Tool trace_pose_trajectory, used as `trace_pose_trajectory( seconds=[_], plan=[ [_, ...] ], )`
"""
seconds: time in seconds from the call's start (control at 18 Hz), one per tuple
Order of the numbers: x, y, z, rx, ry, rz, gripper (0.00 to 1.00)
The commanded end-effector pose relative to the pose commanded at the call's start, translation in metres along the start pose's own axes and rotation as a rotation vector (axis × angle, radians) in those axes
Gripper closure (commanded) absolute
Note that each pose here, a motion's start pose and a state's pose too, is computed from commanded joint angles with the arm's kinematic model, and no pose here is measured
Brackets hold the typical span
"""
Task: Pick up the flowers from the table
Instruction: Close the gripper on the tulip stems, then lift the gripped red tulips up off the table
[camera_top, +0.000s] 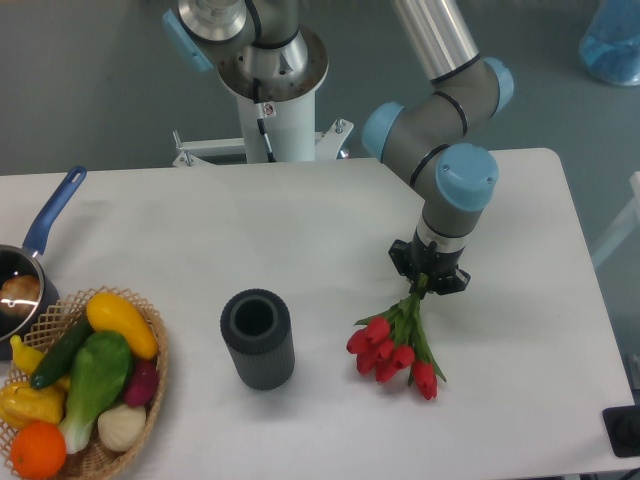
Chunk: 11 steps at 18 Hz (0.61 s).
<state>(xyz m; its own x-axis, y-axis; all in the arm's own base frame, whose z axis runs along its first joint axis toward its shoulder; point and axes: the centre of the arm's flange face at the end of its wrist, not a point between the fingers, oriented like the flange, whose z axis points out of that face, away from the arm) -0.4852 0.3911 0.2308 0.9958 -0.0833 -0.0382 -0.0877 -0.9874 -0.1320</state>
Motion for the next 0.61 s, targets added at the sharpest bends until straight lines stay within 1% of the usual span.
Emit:
trace_pose_trajectory(
  seconds=[0.17, 0.33, 0.5, 0.61],
  plan=[
    [-0.004, -0.003, -0.012, 0.025, -0.015, -0.013, 0.76],
    [-0.010, -0.010, -0.034, 0.101, -0.030, -0.024, 0.76],
    [-0.020, -0.024, -0.075, 0.231, -0.057, -0.069, 0.76],
    [-0.027, -0.031, -0.107, 0.306, -0.086, -0.080, 0.76]
  ],
)
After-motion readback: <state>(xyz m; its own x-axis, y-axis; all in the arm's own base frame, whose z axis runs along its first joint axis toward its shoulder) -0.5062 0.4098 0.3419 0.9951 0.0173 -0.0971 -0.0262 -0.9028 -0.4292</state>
